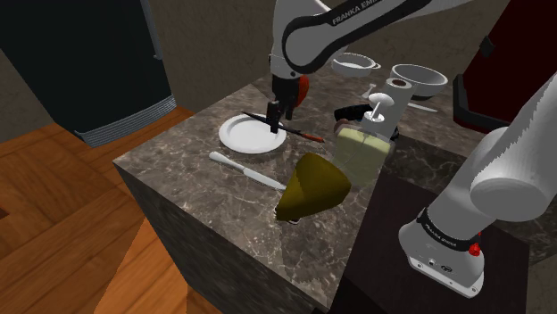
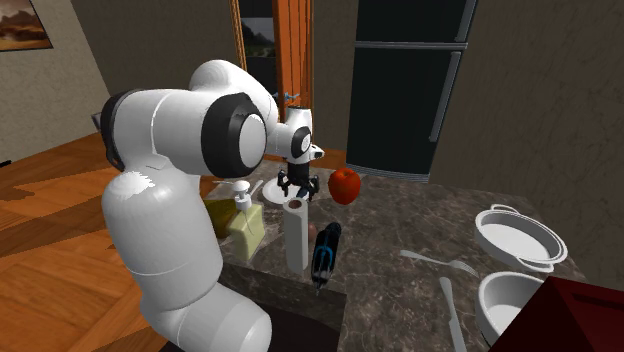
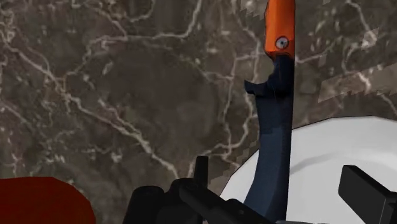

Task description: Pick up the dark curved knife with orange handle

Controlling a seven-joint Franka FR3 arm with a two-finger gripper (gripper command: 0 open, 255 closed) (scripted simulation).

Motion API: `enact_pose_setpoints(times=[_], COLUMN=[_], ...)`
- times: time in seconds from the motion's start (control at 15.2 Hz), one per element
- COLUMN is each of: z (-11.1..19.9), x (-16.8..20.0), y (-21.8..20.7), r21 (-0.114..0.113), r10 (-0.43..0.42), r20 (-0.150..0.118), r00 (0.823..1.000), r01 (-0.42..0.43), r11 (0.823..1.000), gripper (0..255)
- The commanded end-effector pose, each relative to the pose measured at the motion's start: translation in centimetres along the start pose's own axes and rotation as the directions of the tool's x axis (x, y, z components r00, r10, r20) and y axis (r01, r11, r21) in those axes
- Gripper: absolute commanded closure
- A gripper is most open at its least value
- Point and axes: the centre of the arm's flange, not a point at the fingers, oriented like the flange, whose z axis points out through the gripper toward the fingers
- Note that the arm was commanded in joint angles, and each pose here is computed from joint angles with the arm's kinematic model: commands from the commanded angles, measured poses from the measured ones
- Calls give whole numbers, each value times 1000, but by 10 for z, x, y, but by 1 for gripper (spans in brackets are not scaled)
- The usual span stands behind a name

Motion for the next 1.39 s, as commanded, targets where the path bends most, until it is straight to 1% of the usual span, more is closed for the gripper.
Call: enact_pose_setpoints(times=[0.0,0.07,0.13,0.73,1.32], z=[8,8,8,8,-39], x=[1,1,1,1,1], y=[2,3,2,2,1], r21=[0,0,0,0,0], r10=[0,0,0,0,0], r20=[-1,-1,-1,-1,-1], r00=[1000,1000,1000,1000,1000], r01=[0,0,0,0,0], r11=[1000,1000,1000,1000,1000], gripper=[0,0,255,255,255])
